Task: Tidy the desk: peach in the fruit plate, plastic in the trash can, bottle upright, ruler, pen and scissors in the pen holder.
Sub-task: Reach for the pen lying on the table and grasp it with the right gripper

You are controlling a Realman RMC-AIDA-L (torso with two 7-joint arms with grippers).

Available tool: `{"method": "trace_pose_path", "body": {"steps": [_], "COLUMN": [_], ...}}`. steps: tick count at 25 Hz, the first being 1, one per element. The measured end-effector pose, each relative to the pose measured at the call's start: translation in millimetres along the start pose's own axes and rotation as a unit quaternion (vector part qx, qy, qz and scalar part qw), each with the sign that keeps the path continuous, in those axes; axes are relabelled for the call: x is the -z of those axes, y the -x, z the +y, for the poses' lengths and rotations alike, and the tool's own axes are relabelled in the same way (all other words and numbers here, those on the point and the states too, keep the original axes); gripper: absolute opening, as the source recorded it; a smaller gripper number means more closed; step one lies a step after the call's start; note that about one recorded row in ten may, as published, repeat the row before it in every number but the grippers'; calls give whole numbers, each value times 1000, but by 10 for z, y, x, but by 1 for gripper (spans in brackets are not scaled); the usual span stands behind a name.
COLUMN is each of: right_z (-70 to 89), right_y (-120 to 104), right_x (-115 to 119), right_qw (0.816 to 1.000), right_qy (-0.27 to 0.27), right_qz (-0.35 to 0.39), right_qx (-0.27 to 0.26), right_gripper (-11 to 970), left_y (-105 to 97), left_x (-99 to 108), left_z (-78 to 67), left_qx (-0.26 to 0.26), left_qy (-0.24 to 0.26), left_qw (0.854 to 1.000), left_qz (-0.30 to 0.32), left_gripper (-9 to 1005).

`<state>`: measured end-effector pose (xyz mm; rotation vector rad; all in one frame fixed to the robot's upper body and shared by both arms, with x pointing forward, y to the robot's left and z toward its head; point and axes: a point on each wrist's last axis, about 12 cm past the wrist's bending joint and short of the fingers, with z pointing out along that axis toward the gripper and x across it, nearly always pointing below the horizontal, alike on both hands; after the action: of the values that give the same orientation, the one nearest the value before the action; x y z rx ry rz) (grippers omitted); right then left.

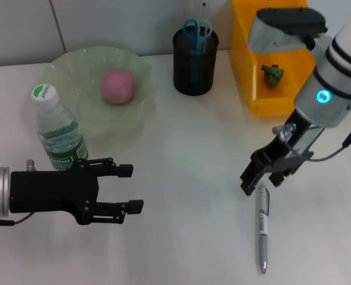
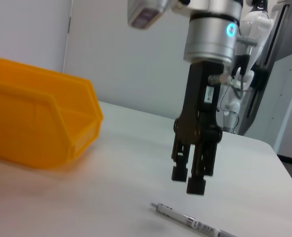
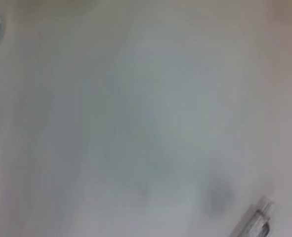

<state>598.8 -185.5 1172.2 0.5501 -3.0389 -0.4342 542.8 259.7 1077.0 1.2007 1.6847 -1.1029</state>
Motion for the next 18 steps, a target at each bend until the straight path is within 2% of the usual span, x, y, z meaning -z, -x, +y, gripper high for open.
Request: {"method": "trace_pose_path", "body": {"steps": [5, 12, 15, 18], "right_z": [-12, 18, 51, 109], "right_y": [21, 37, 21, -9], "right_x": [-95, -6, 24, 41], "right_qw": [1000, 1000, 998, 989], "right_qy": [2, -14, -14, 8], "right_qz": [9, -13, -18, -20], "right_qx": [-7, 19, 61, 144], "right_gripper": [639, 633, 631, 628], "left_y": [5, 13, 22, 21], "left_x": [2, 11, 28, 31], "left_z": [2, -10, -21, -21], "left_qx": [-5, -11, -10, -9], "left_qy": [0, -6, -8, -7], "left_qw": [1000, 1000, 1000, 1000], "left_qz": [-1, -2, -8, -10], "left_gripper": [799, 799, 799, 799]}}
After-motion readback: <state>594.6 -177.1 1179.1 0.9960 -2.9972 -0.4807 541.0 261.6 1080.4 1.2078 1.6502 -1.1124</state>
